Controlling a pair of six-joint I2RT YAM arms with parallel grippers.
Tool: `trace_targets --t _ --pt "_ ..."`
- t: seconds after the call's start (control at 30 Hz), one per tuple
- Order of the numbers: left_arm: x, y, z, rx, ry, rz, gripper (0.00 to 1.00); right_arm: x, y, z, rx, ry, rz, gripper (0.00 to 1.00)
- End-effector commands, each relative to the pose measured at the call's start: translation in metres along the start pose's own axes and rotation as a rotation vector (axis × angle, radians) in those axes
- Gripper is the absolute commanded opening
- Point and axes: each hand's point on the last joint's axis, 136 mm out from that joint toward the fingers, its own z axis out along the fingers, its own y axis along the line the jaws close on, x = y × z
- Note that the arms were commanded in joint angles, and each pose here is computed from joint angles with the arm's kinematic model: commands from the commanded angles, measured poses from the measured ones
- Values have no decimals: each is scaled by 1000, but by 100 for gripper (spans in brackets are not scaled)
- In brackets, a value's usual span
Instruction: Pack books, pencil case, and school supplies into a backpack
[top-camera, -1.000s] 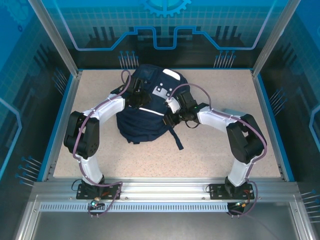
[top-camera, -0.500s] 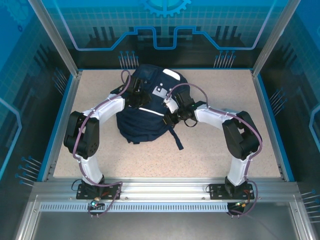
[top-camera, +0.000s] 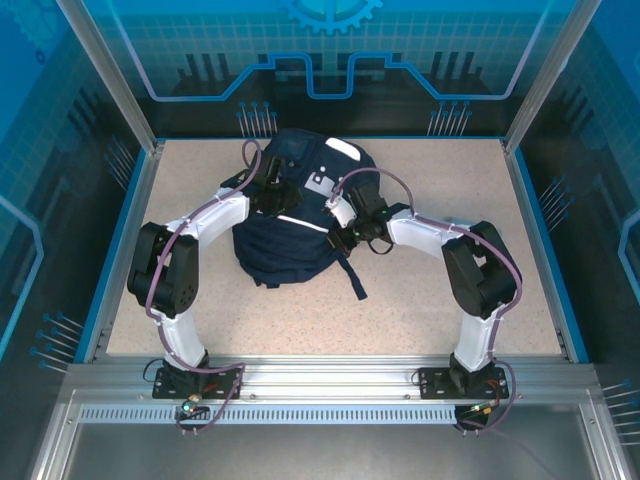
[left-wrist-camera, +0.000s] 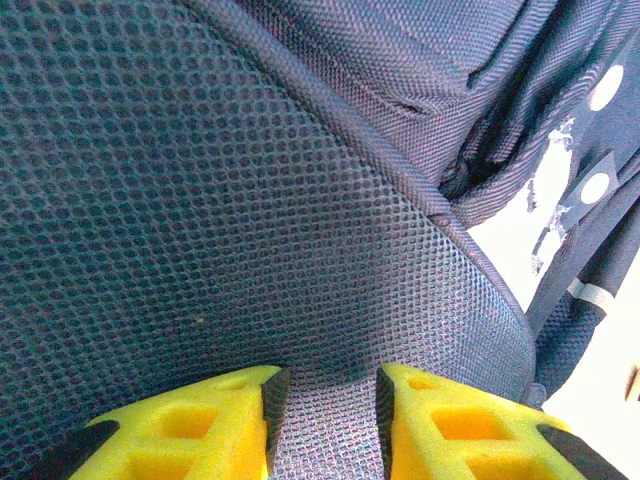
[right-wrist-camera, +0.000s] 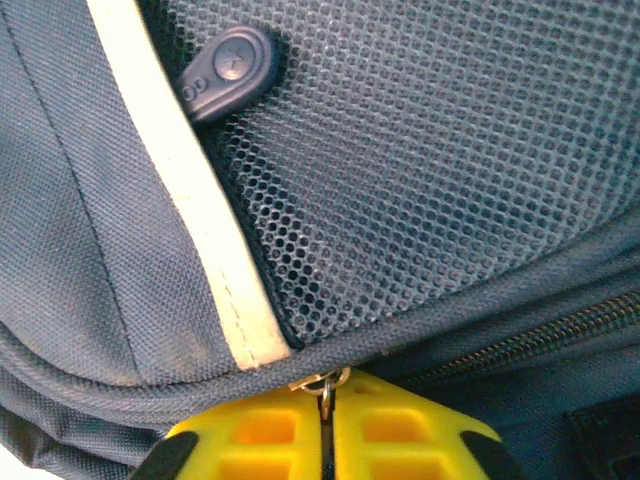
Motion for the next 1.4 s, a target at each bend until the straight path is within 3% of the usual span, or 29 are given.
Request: trace_targets --t 0.0,0.47,0.77,0.9,1.1,1.2,1.37 --pt "29 50 24 -158 113 -14 34 -5 1 1 20 -20 -34 0" --pt "33 69 31 -219 76 -111 26 16 74 -14 -82 7 -125 0" --pt "33 66 35 -194 58 -130 25 8 125 -1 -168 -14 -156 0" --pt "32 58 29 -151 50 -129 26 4 128 4 -144 -25 -111 0" --pt "22 26 -2 -21 30 -86 40 -5 109 -32 -94 -116 74 25" --pt "19 11 -24 38 17 -49 49 -3 94 -53 -38 -156 200 51" --pt "33 5 -55 94 19 35 59 -3 74 -91 8 -235 467 68"
